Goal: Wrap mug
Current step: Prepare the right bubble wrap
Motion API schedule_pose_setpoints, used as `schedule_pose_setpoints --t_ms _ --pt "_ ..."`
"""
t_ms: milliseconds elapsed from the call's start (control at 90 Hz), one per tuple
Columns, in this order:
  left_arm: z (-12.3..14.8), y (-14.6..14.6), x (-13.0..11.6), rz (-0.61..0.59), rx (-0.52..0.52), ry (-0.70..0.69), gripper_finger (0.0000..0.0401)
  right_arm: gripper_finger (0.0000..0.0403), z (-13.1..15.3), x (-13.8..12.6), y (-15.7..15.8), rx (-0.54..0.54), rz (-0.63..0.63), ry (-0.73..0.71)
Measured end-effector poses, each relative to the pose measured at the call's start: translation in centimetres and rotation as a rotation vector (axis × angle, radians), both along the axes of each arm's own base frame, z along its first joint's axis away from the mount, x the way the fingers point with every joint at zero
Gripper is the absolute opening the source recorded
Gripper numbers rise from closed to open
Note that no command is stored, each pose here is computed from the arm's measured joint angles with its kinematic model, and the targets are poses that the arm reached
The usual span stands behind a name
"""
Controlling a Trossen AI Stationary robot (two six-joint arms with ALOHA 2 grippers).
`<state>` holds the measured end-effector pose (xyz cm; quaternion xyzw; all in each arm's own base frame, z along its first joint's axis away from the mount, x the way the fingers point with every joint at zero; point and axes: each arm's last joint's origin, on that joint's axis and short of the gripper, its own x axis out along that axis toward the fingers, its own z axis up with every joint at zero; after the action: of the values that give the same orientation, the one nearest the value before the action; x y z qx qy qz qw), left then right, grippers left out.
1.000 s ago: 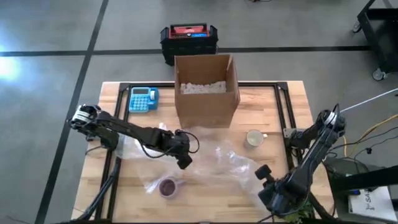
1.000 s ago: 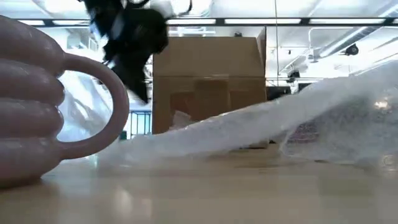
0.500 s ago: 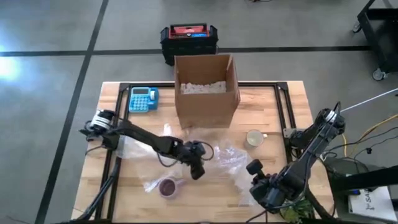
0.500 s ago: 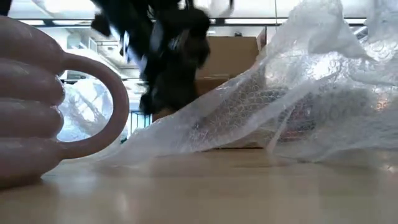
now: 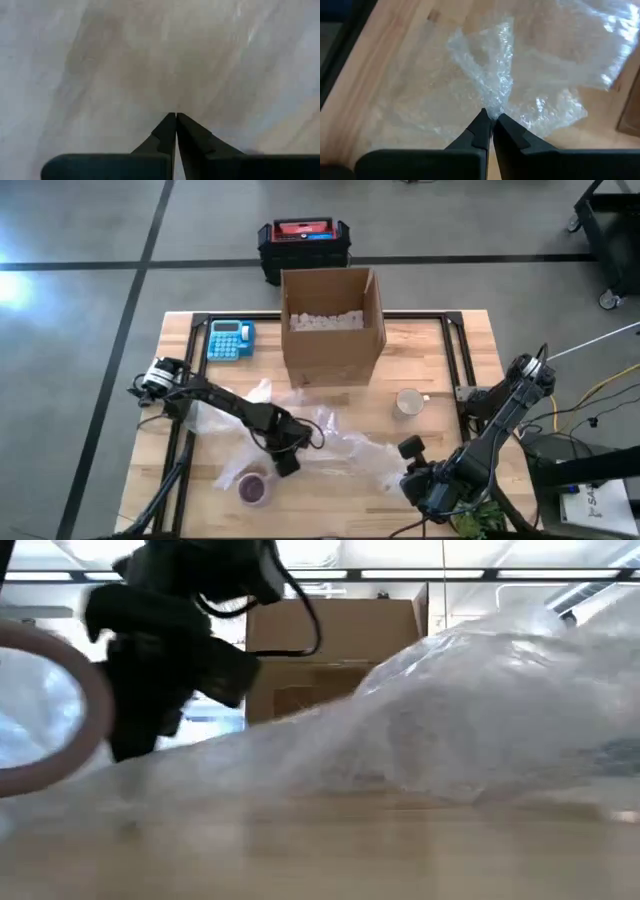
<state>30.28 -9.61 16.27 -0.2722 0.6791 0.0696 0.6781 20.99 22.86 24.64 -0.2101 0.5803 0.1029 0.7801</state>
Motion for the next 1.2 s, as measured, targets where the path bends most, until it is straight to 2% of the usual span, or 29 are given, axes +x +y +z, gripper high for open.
schedule_pose_setpoints --t_ms 233,378,467,522,600,667,744,833,944,1033,1078,1200 --pt "0.4 0.1 -0.1 0.011 0.023 -0.053 0.0000 0.0010 -1.2 -0.3 -0.6 -0.002 -0.120 0.020" --pt "0.4 0.1 0.1 0.012 0.021 -0.085 0.0000 0.0060 -1.3 -0.2 -0.5 0.012 -0.143 0.009" --pt "0.4 0.0 0.3 0.007 0.018 -0.104 0.0000 0.0100 -0.8 0.9 0.0 0.055 -0.133 -0.109" --pt "0.5 0.0 0.4 0.008 0.014 -0.119 0.0000 0.0123 -0.4 1.9 0.4 0.091 -0.110 -0.217" --pt "0.5 0.0 0.5 0.009 0.013 -0.127 0.0000 0.0148 0.0 3.0 0.9 0.105 0.009 -0.304" --pt "0.5 0.0 0.6 0.009 0.013 -0.139 0.0000 0.0164 0.2 3.2 1.0 0.089 0.078 -0.322" --pt "0.5 0.0 0.6 0.010 0.014 -0.141 0.0000 0.0176 0.1 3.0 0.8 0.066 0.098 -0.296" --pt "0.5 0.0 0.6 0.010 0.014 -0.143 0.0000 0.0180 0.8 1.9 -0.2 0.009 0.052 -0.171" --pt "0.5 0.0 0.6 0.014 0.013 -0.143 0.0000 0.0176 2.1 -0.8 -1.8 -0.036 -0.171 -0.011" --pt "0.5 0.0 0.7 0.017 0.011 -0.149 0.0000 0.0169 1.7 -3.2 -2.5 -0.100 -0.315 0.053" --pt "0.6 -0.1 0.8 0.017 0.008 -0.158 0.0000 0.0166 0.9 -4.2 -2.4 -0.108 -0.337 0.051" --pt "0.7 -0.2 1.1 0.018 -0.001 -0.191 0.0000 0.0157 -2.3 -6.6 -1.5 -0.079 -0.290 0.036"
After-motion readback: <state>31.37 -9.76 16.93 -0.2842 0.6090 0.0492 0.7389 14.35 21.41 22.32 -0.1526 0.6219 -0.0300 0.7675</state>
